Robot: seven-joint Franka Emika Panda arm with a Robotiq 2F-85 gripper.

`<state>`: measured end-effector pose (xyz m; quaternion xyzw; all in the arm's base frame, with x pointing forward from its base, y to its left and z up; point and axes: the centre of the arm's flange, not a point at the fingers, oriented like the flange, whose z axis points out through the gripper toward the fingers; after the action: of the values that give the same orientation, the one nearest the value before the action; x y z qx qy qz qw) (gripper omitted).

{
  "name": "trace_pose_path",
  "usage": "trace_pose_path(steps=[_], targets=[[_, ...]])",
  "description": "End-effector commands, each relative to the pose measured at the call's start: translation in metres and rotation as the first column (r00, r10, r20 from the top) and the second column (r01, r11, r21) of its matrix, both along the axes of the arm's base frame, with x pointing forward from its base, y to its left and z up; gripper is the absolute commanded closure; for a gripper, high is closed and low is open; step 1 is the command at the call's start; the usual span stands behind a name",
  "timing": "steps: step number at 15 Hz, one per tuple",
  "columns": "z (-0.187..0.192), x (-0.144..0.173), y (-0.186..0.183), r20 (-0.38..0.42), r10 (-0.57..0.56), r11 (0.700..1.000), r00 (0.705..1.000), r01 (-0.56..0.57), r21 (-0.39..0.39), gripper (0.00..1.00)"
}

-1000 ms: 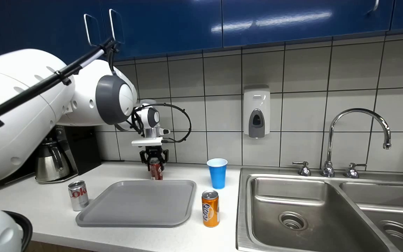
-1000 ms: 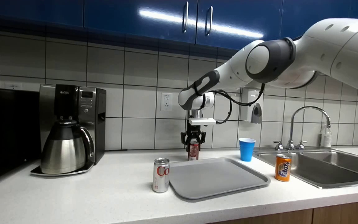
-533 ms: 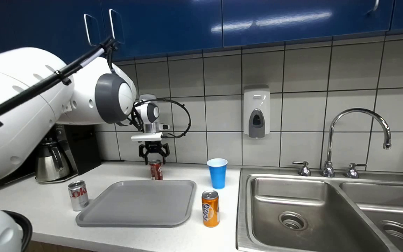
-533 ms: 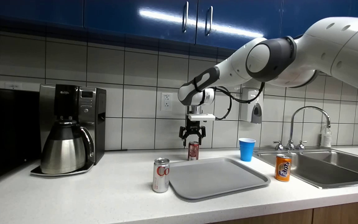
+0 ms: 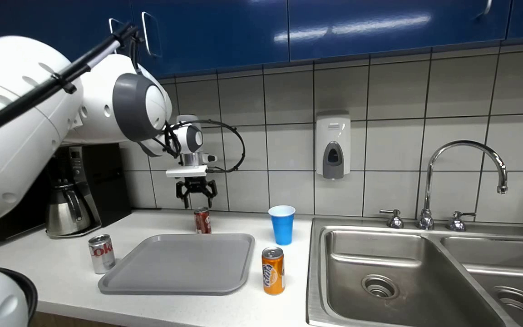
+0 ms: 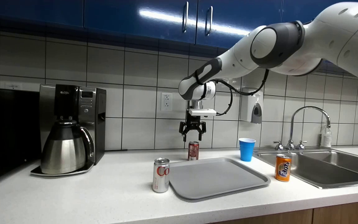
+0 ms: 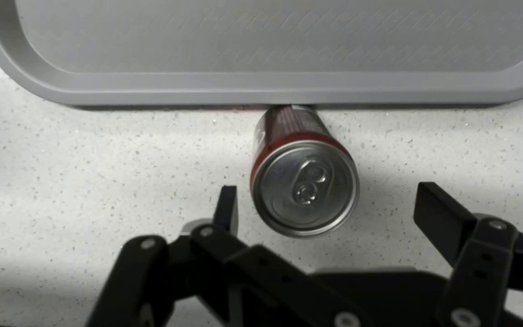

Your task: Move the orange can to the right the gray can to the left and the red can forward from the tray

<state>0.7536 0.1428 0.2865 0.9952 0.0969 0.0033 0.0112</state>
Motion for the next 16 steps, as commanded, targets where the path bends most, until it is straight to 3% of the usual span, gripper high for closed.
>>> trace_pose_path(steps=[1,16], targets=[[0.02,-0.053,-0.011,0.007,0.028,1.0,1.0,-0.028,0.003,0.0],[0.024,-0.179,-0.046,-0.024,0.08,0.997,0.996,-0.08,0.011,0.0]])
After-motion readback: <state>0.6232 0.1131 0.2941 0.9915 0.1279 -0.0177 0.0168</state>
